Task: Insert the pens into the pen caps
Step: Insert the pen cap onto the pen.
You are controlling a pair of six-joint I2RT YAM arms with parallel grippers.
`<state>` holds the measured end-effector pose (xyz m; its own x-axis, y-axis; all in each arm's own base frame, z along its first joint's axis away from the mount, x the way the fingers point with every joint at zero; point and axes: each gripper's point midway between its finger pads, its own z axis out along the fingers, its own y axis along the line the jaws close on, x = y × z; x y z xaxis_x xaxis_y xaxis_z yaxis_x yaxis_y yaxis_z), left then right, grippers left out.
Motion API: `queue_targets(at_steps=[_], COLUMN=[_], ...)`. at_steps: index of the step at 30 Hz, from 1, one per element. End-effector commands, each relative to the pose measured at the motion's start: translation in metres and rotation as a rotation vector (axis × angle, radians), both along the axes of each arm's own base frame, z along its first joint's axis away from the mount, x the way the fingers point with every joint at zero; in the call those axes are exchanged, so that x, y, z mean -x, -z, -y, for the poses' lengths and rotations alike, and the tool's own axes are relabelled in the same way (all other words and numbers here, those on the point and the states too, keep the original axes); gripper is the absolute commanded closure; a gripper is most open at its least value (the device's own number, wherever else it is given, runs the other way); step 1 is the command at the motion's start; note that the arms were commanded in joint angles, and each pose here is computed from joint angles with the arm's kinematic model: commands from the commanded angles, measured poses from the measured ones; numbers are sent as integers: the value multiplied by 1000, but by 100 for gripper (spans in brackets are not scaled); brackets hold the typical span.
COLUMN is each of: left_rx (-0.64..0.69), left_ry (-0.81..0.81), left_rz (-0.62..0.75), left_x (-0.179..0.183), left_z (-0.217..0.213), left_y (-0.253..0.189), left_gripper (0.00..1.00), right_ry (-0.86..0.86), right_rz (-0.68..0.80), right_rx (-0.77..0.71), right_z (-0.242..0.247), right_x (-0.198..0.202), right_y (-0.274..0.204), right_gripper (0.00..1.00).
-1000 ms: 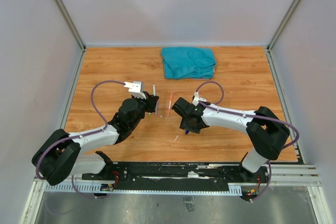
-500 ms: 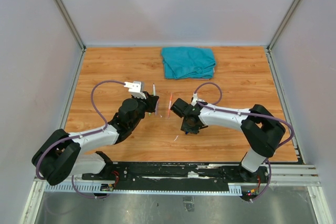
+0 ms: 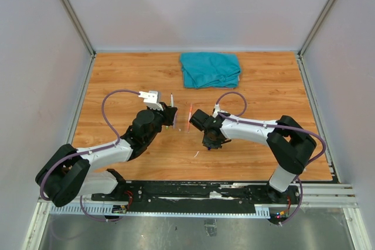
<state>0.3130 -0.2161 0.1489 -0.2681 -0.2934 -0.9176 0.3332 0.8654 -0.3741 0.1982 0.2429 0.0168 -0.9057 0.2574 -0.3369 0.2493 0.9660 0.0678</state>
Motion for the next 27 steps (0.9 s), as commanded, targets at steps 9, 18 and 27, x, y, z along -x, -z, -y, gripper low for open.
queue_targets(at_steps=[9,18,27], left_rx=[16,25,26], left_ry=[-16,31,61], left_rz=[21,32,48], left_x=[-9,-5,-2], left_z=[3,10,13], left_y=[-15,-17,-20], left_gripper=[99,99,99], right_ry=[-172,-511,-622], right_rz=[193,492,656], right_rx=[-63,-208,-168], right_z=[-3,-18,-3], right_x=[-16,-33,-44], right_y=[-35,-96,-135], right_gripper=[99,99,99])
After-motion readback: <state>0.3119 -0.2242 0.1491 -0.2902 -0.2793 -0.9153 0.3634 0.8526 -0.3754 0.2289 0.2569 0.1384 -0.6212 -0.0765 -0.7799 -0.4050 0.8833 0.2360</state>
